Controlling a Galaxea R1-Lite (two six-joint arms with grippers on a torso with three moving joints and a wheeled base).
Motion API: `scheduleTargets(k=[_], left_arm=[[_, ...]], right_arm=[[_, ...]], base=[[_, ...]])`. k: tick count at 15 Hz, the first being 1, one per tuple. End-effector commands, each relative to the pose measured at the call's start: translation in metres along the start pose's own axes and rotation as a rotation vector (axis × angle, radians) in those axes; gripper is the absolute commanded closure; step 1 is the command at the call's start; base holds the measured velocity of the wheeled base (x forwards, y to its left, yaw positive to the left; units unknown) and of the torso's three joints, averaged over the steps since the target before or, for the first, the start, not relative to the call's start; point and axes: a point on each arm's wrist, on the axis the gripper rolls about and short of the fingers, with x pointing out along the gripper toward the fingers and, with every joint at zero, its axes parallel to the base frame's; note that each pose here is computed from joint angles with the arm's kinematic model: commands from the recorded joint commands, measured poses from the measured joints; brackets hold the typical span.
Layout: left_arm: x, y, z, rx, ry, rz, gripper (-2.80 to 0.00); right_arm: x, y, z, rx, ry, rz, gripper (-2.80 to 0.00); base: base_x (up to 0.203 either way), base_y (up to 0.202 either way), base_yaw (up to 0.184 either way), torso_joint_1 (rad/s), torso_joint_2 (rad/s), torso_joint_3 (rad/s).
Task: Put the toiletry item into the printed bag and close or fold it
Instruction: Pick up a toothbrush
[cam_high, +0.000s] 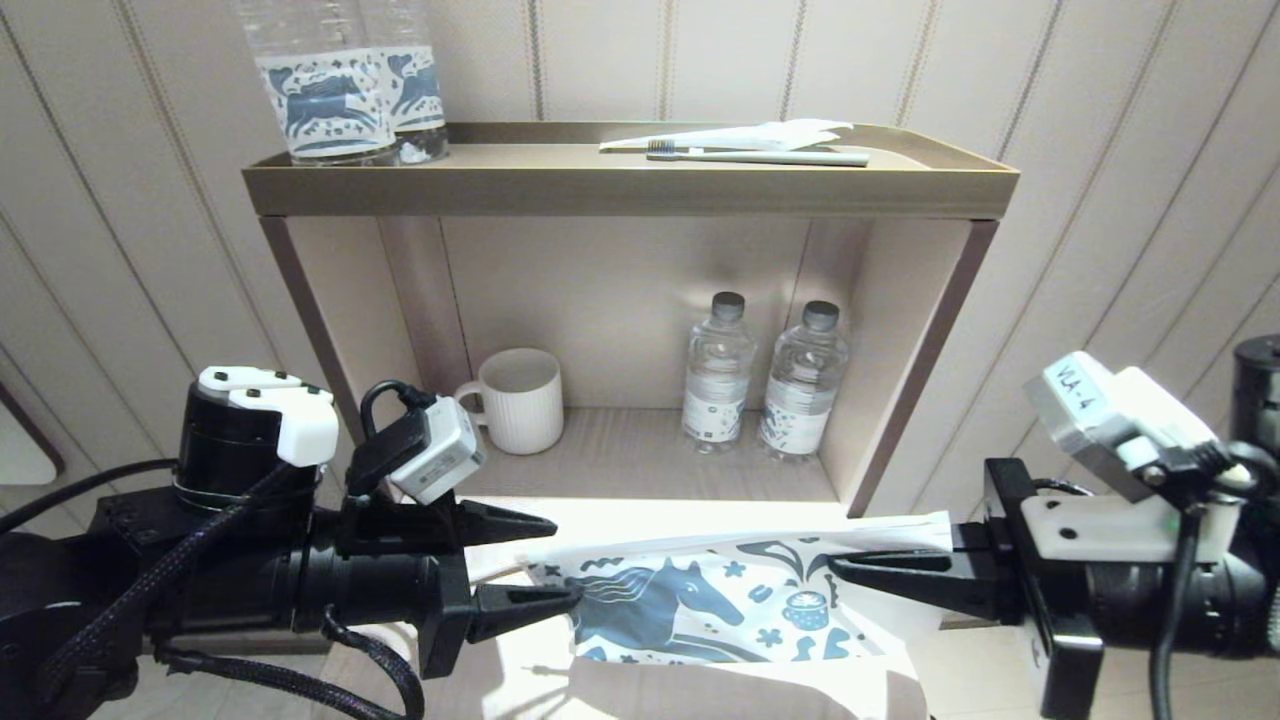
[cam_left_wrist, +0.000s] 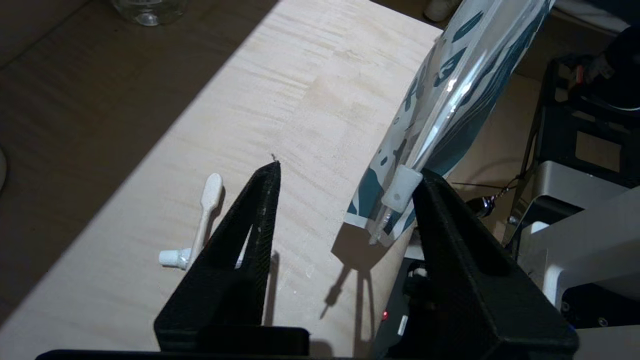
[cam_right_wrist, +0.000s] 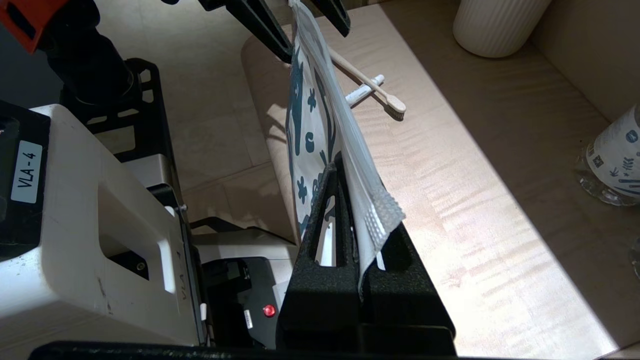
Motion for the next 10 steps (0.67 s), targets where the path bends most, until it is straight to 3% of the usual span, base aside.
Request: scheduleTargets(k=[1, 10], left_arm=[[0.000, 0.000, 0.000, 0.004, -0.004, -0.004, 0.00], [0.002, -0.009, 0.001, 0.031, -0.012, -0.071, 0.00]], right_arm=[[0.001, 0.000, 0.000, -0.001, 0.000, 0.004, 0.00], [0.019, 0.005, -0.017, 0.032, 0.064, 0.074, 0.00]], base=[[0.000, 0.000, 0.000, 0.000, 0.00, 0.000], [0.000, 0.000, 0.000, 0.000, 0.00, 0.000]])
